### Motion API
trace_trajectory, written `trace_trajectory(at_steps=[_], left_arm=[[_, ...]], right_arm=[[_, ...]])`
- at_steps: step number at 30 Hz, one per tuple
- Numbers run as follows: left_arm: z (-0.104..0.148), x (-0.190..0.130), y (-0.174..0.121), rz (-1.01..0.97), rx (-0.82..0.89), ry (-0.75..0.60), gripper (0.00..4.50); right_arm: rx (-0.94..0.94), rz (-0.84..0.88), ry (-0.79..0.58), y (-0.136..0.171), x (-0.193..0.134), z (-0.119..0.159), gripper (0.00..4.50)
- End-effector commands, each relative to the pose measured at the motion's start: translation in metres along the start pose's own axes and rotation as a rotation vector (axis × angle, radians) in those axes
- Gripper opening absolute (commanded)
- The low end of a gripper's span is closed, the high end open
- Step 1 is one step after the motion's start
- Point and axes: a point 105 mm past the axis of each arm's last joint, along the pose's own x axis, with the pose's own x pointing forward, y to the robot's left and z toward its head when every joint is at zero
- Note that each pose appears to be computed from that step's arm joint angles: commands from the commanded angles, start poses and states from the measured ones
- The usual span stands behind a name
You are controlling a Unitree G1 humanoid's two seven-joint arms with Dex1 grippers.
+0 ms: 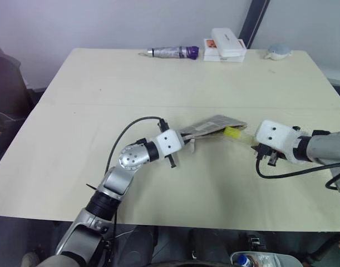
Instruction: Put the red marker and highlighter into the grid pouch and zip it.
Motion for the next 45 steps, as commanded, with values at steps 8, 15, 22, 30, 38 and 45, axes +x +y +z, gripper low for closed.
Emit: trace_trajectory(at_steps=[8, 15, 22, 30, 38, 45], left_arm=[[0.016, 0.0, -0.017, -0.154, 0.16, -0.028, 0.0], [0.021, 0.002, -0.023, -0.208, 0.179, -0.035, 0.0], [0.023, 0.001, -0.01, -0.108, 0.08, -0.044, 0.0], [0.035, 0.005, 0.047, 0.199, -0.318, -0.129, 0.0], [0.049, 0.011, 0.052, 0.177, -0.641, -0.217, 0.0], [0.053, 0.009, 0.045, 0.134, -0.703, -0.224, 0.0]], right_arm=[[-0.367, -0.009, 0.071, -0.007, -0.001, 0.016, 0.81], [-0.511, 0.033, -0.054, 0.007, 0.01, 0.062, 0.81], [-0.35, 0.012, -0.187, -0.003, -0.009, 0.086, 4.22], [0.021, 0.056, -0.471, -0.017, -0.055, 0.114, 4.41], [0.432, 0.052, -0.542, 0.01, 0.0, 0.117, 4.41], [0.51, 0.024, -0.557, 0.012, 0.018, 0.127, 4.41]])
